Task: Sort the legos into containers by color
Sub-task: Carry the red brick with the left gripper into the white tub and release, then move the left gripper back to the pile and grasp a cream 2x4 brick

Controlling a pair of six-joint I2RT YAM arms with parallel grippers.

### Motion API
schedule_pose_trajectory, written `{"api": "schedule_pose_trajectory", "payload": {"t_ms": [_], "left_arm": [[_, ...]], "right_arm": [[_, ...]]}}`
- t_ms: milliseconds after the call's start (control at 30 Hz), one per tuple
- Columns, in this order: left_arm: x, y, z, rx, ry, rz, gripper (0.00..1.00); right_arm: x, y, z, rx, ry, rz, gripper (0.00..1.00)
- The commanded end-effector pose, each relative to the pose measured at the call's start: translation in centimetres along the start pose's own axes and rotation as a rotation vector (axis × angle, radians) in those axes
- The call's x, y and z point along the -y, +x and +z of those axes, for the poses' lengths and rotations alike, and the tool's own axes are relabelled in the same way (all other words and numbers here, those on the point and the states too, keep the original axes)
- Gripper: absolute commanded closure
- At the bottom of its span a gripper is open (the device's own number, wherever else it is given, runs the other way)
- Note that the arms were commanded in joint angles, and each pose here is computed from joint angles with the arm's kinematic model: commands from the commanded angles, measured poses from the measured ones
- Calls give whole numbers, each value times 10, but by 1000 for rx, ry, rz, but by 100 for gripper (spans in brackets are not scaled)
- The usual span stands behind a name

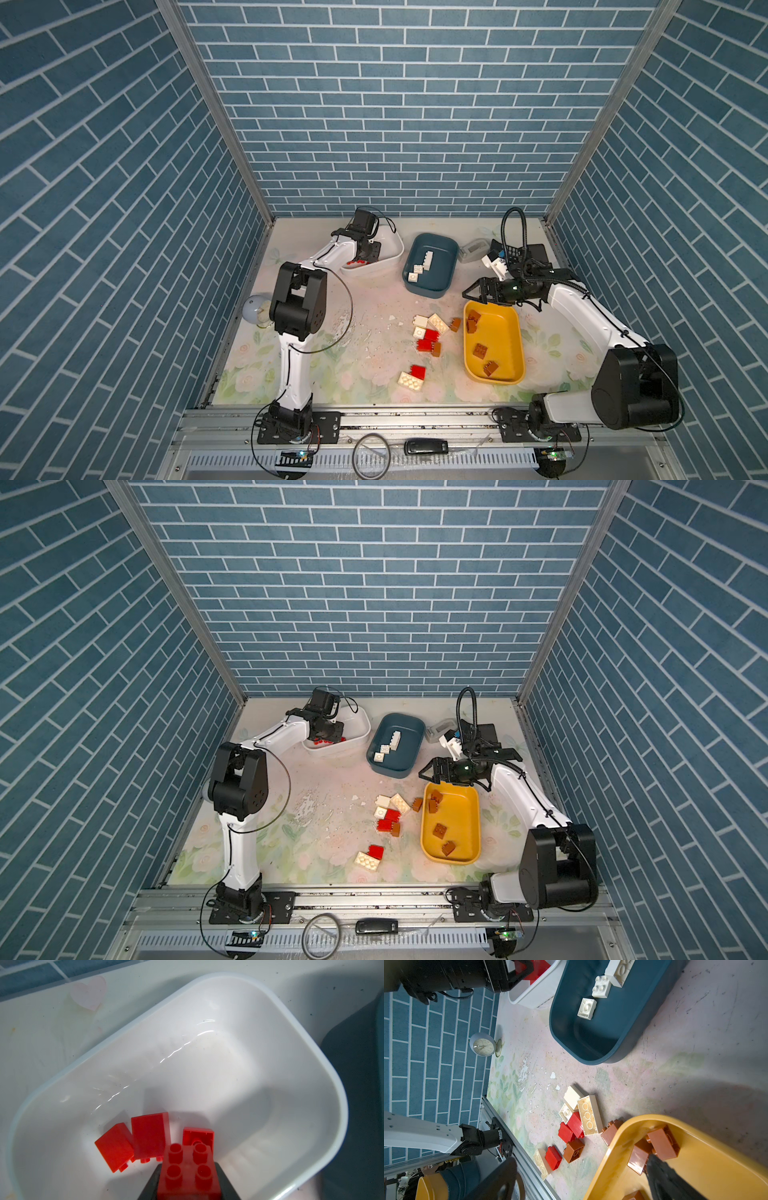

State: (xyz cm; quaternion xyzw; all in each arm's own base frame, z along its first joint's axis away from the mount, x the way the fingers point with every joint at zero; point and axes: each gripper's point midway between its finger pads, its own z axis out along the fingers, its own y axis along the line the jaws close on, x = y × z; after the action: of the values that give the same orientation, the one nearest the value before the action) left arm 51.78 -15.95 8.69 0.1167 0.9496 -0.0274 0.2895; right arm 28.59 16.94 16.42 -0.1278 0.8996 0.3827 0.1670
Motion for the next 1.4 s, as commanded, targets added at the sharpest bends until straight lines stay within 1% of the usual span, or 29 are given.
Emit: {"api": "schedule_pose_trajectory", "payload": {"t_ms": [0,33,133,267,400,500,600,667,733,800,867,900,1000,1100,1167,1233,1367], "left_arm": [[0,-10,-11,5,6,-28,38],[1,-9,-16,2,17,-32,34],[8,-4,-38,-2,57,-30,28],[20,14,-75,-32,102,-39,26],[46,43,-113,-48,161,-42,26],[71,70,-138,-61,227,8,26],[100,97,-159,-73,314,101,26],[116,118,-172,-85,369,204,26],[134,142,-186,-94,455,328,26],[148,169,-197,-119,534,447,27],[158,190,-204,-122,583,542,27],[160,200,-206,-117,600,585,28],[166,221,-205,-86,624,651,28],[174,244,-204,-55,653,765,29],[178,260,-201,-59,668,834,29],[182,277,-198,-77,684,933,30],[190,296,-190,-91,687,1056,31]], "right_arm": [[-10,-5,-3,2,-27,-17,3],[-10,-4,-3,1,-28,-19,3],[-11,-2,-4,-2,-33,-21,3],[-14,-2,-6,4,-40,-29,3],[-15,-1,-5,0,-49,-31,3],[-15,0,-5,-4,-52,-37,3],[-15,2,-4,-9,-55,-39,3],[-14,4,-3,-14,-57,-39,3],[-14,6,-2,-16,-58,-40,3],[-14,7,-2,-18,-61,-43,3],[-14,10,-2,-24,-61,-44,3],[-14,12,-1,-28,-62,-44,3],[-15,14,-1,-31,-66,-45,3],[-16,19,-3,-37,-67,-50,3],[-16,23,-3,-40,-67,-48,3],[-15,27,-3,-45,-64,-47,3],[-15,33,-3,-50,-64,-39,3]]}}
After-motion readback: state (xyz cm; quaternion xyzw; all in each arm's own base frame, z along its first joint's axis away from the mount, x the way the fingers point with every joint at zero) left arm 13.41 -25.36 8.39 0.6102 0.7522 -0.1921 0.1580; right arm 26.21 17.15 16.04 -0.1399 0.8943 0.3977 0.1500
